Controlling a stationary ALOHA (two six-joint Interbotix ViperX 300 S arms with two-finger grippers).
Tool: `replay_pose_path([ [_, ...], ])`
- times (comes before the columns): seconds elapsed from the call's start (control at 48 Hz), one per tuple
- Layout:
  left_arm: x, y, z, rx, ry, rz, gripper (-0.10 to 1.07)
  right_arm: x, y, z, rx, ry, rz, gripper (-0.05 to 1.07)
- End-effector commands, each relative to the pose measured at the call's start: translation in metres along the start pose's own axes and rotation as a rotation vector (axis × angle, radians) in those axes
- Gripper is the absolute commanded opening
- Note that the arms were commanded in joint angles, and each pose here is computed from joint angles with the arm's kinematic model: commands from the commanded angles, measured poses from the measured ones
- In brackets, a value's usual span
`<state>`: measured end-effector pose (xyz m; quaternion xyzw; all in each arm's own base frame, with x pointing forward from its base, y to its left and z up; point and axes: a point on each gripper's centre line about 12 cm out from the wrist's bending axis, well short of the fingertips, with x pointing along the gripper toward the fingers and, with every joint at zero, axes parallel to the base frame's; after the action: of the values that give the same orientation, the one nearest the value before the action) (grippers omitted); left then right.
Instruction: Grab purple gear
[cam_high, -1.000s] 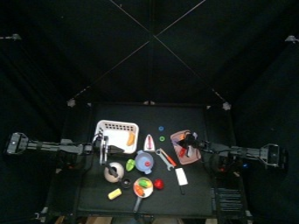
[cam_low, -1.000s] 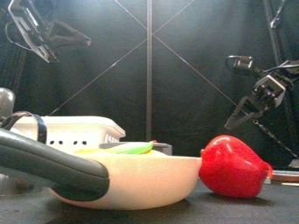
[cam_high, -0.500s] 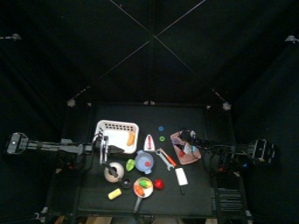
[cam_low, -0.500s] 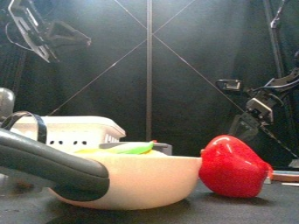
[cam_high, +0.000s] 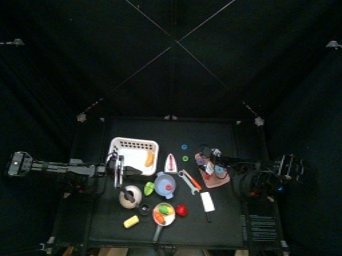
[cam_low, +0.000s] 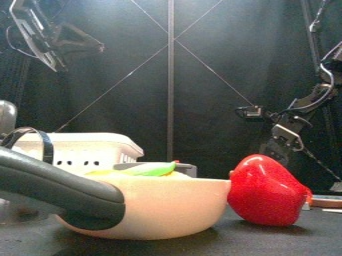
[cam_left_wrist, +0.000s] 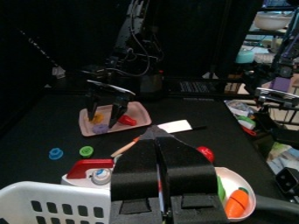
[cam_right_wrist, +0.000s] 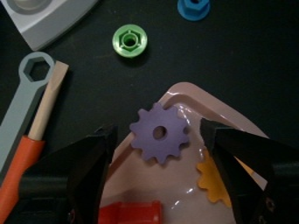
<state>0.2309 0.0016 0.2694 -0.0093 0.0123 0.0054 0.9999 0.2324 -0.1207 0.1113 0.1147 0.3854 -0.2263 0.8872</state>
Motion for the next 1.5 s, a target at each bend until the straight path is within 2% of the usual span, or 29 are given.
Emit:
replay_pose_path([
  [0.0, 0.001, 0.000, 0.006, -0.003, -0.020, 0.003, 0.15, 0.002, -0.001, 0.009, 0.008, -0.002, -0.004, 1.02],
  [0.375, 0.001, 0.001, 0.003, -0.004, -0.015, 0.003, 0.15, 0.010, -0.011, 0.004, 0.020, 0.036, -0.028, 1.02],
  [0.896, 0.001, 0.001, 0.006, -0.003, -0.037, 0.005, 0.15, 0.020, -0.009, -0.007, 0.011, 0.094, -0.024, 1.01],
  [1.0, 0.001, 0.001, 0.006, -0.003, -0.038, 0.005, 0.15, 0.020, -0.010, -0.007, 0.012, 0.094, -0.025, 0.96],
  [1.25, 0.001, 0.001, 0.006, -0.003, -0.037, 0.006, 0.15, 0.019, -0.010, -0.005, 0.017, 0.086, -0.027, 0.76],
  [1.479, 0.001, 0.001, 0.006, -0.004, -0.037, 0.005, 0.15, 0.008, -0.008, 0.017, 0.014, 0.033, -0.020, 0.72],
])
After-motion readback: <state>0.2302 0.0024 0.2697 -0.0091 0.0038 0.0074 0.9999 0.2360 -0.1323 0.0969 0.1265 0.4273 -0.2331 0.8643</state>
